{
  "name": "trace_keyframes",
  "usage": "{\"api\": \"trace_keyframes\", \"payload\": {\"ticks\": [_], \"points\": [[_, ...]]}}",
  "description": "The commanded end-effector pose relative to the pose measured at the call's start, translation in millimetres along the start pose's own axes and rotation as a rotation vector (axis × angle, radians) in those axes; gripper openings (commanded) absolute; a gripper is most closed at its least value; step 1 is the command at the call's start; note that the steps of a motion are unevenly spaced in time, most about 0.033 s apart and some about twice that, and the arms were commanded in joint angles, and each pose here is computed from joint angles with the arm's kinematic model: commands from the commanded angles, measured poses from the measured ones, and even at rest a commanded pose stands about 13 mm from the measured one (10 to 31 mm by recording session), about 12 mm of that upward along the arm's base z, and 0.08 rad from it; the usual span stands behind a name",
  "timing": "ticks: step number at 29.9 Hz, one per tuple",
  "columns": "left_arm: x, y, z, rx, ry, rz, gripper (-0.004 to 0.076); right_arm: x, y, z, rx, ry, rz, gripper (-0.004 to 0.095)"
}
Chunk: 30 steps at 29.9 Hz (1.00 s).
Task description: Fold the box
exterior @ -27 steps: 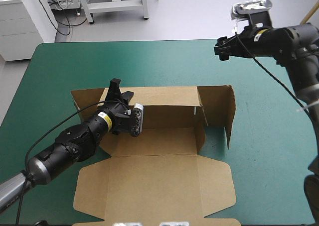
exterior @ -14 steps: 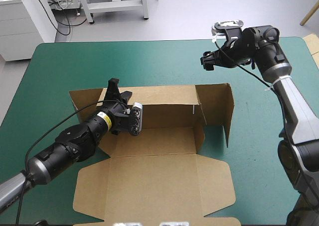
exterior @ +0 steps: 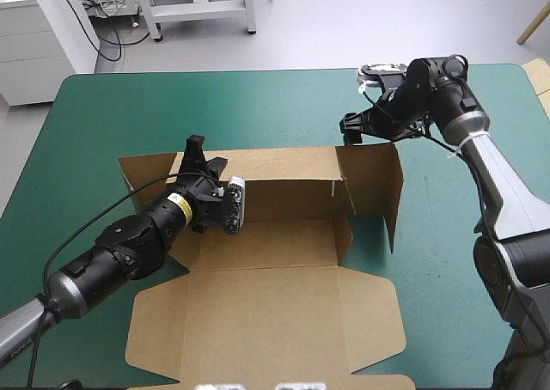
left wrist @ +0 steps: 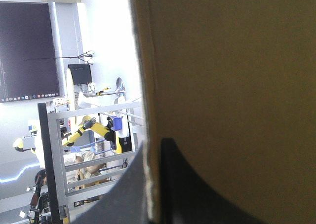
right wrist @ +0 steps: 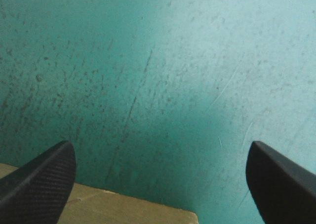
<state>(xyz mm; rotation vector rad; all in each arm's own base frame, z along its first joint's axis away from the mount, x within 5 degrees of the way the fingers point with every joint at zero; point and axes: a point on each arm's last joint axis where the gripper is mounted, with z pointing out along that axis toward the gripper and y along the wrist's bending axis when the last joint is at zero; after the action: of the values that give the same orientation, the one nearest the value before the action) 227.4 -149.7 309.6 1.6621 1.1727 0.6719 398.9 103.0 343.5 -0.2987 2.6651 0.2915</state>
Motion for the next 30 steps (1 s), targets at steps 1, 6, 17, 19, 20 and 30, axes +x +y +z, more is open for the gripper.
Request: {"api": "trace_keyframes", "payload": {"ticks": [1,6,17,19,20,30], "points": [[-2,12,-10,-0.052,-0.011,0.001,-0.0008,6,4,-29,-0.010,-0.068,-0.003,0.0862],[0,12,-10,-0.049,0.002,0.001,-0.0008,25,4,-34,-0.012,-0.034,-0.003,0.0862],[0,12,-10,-0.047,0.008,0.001,-0.0008,67,14,-65,-0.073,-0.113,-0.092,0.0862],[0,12,-10,-0.047,0.008,0.001,-0.0008,76,17,-69,-0.095,-0.169,-0.131,0.0862],[0,12,-10,-0.048,0.008,0.002,-0.0008,80,19,-71,-0.107,-0.209,-0.152,0.0862],[0,12,-10,-0.049,0.002,0.003,-0.0008,133,24,-69,-0.175,-0.373,-0.260,0.0862]]}}
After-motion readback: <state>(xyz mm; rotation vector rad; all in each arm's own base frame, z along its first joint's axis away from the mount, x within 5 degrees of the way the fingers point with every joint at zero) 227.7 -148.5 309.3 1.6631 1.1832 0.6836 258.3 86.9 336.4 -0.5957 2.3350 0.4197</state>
